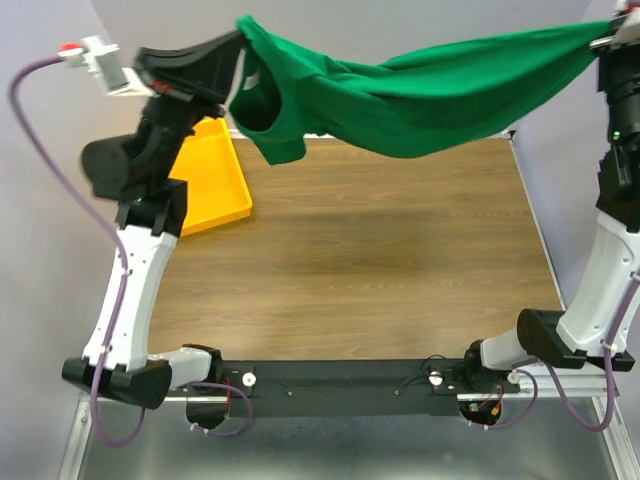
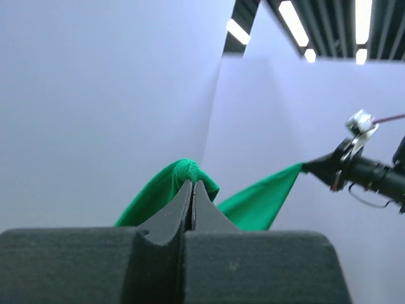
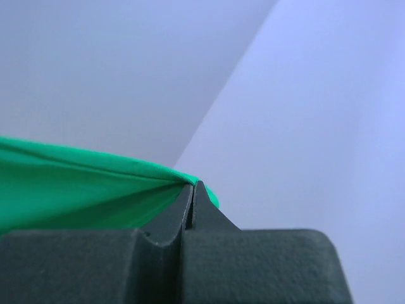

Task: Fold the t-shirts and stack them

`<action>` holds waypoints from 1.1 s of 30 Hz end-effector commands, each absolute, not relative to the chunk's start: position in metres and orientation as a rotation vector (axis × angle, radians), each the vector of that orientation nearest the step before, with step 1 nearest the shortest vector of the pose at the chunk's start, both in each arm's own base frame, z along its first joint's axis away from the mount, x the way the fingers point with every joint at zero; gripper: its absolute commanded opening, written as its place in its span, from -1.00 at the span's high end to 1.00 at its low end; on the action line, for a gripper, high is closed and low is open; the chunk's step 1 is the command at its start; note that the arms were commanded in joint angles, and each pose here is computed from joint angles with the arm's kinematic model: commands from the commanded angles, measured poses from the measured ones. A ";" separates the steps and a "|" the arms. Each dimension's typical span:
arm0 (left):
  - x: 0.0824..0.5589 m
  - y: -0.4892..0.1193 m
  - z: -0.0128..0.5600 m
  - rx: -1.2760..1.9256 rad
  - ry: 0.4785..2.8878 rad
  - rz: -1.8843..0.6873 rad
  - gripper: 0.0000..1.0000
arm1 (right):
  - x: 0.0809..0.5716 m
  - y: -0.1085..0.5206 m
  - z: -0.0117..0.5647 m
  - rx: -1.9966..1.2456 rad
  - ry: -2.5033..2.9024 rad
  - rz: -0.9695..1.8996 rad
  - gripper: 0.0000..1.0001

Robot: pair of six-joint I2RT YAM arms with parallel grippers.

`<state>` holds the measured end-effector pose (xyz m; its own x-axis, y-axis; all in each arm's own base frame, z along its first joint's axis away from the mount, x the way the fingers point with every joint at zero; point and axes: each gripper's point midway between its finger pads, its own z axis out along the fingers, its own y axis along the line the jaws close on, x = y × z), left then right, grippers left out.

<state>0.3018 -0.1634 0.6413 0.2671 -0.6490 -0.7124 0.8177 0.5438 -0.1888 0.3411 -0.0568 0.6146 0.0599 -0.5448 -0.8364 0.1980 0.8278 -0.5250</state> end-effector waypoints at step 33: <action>0.356 -0.181 0.193 -0.105 1.880 -1.040 1.00 | 0.363 -0.010 0.124 -0.563 2.245 -0.044 0.99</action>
